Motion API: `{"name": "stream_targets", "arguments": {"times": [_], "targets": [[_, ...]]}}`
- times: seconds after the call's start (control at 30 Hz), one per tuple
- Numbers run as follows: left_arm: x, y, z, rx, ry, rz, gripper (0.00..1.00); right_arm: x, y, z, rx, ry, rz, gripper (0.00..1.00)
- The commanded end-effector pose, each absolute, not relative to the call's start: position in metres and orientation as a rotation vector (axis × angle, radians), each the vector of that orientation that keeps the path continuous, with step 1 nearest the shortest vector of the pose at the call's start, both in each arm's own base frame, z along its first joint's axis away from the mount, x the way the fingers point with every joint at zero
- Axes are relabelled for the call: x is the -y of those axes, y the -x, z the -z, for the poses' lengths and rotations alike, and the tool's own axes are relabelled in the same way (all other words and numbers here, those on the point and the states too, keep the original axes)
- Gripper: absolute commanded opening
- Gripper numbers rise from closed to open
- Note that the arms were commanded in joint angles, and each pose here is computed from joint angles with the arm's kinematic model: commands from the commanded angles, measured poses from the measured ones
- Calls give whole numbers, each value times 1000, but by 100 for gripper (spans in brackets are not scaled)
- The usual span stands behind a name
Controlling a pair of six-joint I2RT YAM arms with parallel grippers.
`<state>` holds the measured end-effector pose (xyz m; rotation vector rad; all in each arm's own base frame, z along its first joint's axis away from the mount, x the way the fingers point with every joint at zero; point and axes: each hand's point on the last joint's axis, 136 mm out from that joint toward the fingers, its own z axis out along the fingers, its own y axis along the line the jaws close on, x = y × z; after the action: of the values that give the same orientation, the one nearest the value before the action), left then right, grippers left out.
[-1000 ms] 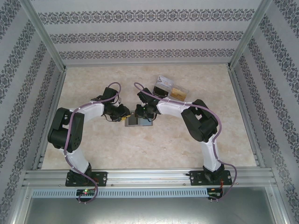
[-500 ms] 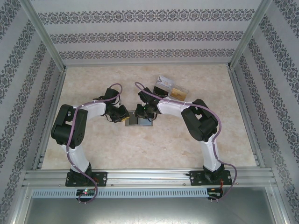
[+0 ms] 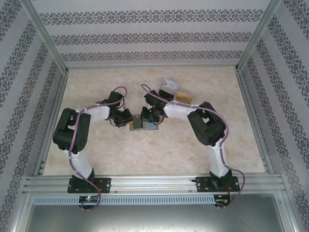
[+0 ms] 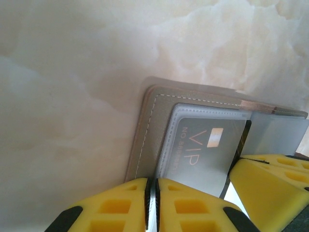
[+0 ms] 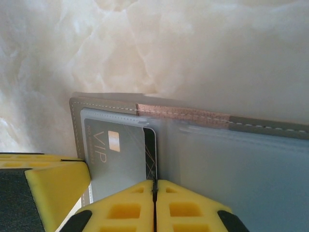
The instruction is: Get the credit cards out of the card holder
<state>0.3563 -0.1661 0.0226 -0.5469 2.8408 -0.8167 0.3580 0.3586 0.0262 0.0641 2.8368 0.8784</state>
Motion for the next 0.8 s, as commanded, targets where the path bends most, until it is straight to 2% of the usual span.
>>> {"name": "stream_targets", "arguments": {"times": [0.0,0.23,0.43,0.6,0.77], "targets": [[166,-348,-15,-2895,520,756,14,-357,-357,-34,-2809,-47,-893,8],[165,-353,-24,-2879,509,745,13,-333,-362,-44,-2752,-73,-828,5],[173,-366,-51,-2827,474,808,14,-337,-360,-44,-2753,-79,-904,5],[178,-369,-62,-2794,461,865,15,-346,-357,-45,-2763,-82,-986,14],[185,-368,-47,-2817,473,903,14,-352,-353,-42,-2790,-101,-1035,23]]}}
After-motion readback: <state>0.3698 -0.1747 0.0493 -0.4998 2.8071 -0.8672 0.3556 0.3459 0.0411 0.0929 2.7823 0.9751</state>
